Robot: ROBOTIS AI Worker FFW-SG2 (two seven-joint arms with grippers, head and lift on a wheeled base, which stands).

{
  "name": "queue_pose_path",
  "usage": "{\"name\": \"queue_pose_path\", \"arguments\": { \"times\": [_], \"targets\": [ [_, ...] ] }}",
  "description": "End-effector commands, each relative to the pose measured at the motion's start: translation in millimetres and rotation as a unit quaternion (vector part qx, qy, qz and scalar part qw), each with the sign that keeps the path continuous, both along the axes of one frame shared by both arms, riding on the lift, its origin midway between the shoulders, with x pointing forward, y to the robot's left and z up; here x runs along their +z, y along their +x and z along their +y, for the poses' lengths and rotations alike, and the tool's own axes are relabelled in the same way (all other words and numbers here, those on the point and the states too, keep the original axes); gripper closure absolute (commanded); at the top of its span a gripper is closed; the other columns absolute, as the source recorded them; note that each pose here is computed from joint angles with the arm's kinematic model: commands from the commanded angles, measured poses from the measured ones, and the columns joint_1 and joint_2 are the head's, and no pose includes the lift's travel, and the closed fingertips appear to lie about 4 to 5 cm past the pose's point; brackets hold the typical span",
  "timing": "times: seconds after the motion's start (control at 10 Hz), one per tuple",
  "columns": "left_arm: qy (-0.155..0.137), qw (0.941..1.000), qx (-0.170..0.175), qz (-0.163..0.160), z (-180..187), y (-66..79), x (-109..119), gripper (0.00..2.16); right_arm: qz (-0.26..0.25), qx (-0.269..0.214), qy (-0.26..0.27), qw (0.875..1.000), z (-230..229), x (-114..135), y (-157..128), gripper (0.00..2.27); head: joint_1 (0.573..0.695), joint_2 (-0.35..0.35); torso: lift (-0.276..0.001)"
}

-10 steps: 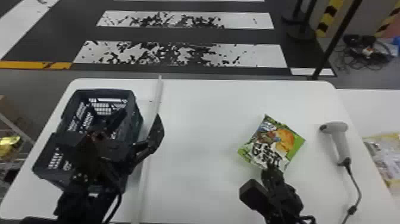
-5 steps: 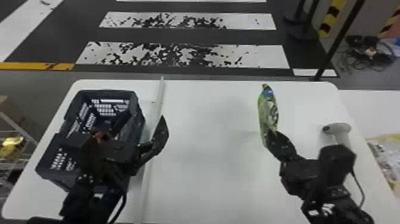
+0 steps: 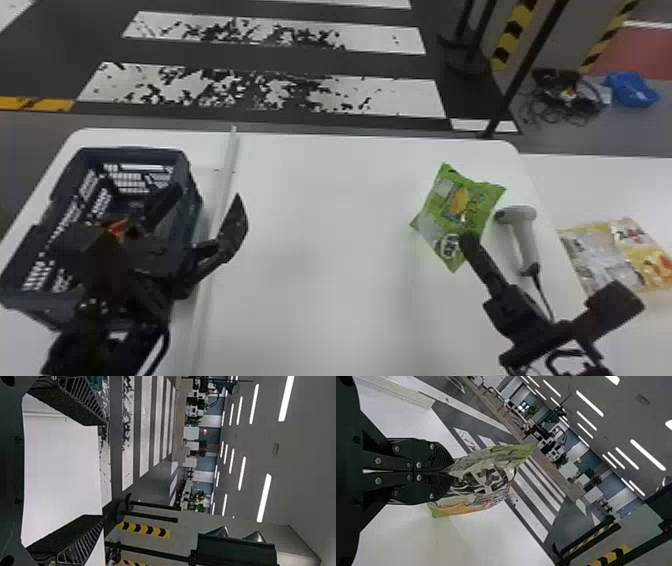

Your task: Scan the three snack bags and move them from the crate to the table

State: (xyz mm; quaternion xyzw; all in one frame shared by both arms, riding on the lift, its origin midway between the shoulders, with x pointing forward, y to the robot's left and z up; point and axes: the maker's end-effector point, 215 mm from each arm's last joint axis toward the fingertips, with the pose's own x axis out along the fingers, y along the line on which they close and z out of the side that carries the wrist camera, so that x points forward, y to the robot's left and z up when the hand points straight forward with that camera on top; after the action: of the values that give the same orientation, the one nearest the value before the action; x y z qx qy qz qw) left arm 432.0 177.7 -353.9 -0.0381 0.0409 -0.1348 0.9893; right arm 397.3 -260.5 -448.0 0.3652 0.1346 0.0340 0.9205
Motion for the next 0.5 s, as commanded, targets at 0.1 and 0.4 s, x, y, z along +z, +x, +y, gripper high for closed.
{"name": "queue_pose_path", "arguments": {
  "times": [0.1,0.4],
  "targets": [
    [-0.002,1.0000,-0.004,0.000,-4,1.5,0,0.04,0.056,-0.020,0.032,0.998,-4,-34,-20,2.13,0.695,-0.120,-0.062],
    [-0.003,1.0000,-0.005,0.000,-6,1.1,0,0.04,0.100,-0.059,0.000,0.993,-5,-54,-40,0.00,0.695,-0.128,-0.062]
  ]
}}
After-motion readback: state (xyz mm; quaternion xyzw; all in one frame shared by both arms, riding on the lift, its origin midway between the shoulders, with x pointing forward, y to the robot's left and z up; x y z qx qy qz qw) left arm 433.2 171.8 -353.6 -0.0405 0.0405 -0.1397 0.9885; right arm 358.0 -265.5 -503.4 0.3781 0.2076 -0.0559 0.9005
